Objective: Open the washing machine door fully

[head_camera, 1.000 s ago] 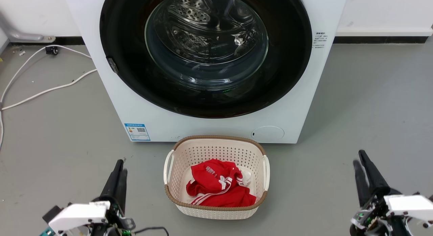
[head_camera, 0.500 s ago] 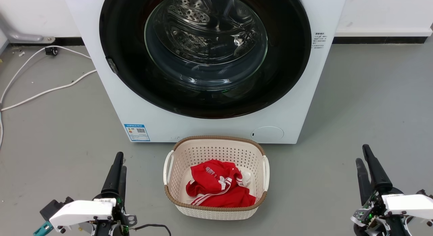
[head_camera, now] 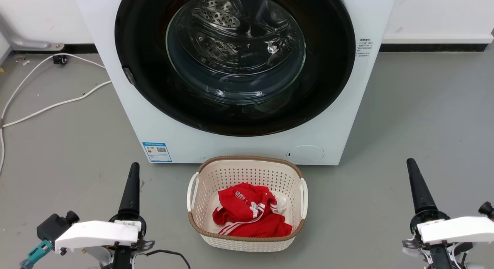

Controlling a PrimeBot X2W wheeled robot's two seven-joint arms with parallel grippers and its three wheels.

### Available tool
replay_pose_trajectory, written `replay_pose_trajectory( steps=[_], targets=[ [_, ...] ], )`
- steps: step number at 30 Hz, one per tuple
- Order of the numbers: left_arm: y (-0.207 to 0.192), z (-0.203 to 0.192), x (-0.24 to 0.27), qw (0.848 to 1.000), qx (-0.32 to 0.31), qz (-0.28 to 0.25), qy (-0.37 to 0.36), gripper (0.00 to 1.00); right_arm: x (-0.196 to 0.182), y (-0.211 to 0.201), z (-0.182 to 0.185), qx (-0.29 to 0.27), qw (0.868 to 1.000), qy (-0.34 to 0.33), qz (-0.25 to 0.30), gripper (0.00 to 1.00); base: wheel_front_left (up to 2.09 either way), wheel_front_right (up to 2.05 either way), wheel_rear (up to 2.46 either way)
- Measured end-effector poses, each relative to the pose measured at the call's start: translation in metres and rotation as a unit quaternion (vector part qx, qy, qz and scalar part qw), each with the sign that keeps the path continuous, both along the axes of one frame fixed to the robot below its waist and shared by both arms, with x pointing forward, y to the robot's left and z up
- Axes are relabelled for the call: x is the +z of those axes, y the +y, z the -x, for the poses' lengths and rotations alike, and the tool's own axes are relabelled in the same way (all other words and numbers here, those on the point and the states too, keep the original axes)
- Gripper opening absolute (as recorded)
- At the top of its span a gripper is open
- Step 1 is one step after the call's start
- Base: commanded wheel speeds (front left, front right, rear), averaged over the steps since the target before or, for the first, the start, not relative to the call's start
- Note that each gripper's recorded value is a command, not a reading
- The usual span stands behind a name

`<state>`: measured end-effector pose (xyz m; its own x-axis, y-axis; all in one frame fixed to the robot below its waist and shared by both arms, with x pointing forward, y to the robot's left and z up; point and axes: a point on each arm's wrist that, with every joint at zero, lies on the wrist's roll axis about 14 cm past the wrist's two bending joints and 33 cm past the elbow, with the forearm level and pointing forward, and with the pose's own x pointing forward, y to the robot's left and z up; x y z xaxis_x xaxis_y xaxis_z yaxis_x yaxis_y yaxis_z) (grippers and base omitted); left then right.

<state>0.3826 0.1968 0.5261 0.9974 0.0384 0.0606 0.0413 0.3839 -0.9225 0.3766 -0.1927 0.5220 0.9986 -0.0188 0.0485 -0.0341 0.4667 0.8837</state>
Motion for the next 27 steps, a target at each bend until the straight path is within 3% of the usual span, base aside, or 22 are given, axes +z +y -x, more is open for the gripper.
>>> replay_pose_trajectory(
  steps=[14, 27],
  targets=[
    [-0.011, 0.002, 0.016, 0.991, 0.0, -0.134, -0.021, 1.0, 0.009, 0.005, 0.005, -0.002, 0.986, -0.016, 0.165, 1.0, 0.0, 0.0, 0.0],
    [-0.022, 0.003, 0.023, 0.966, 0.003, -0.254, -0.036, 1.0, 0.011, 0.008, 0.008, -0.002, 0.962, -0.023, 0.272, 1.0, 0.0, 0.0, 0.0]
  ],
)
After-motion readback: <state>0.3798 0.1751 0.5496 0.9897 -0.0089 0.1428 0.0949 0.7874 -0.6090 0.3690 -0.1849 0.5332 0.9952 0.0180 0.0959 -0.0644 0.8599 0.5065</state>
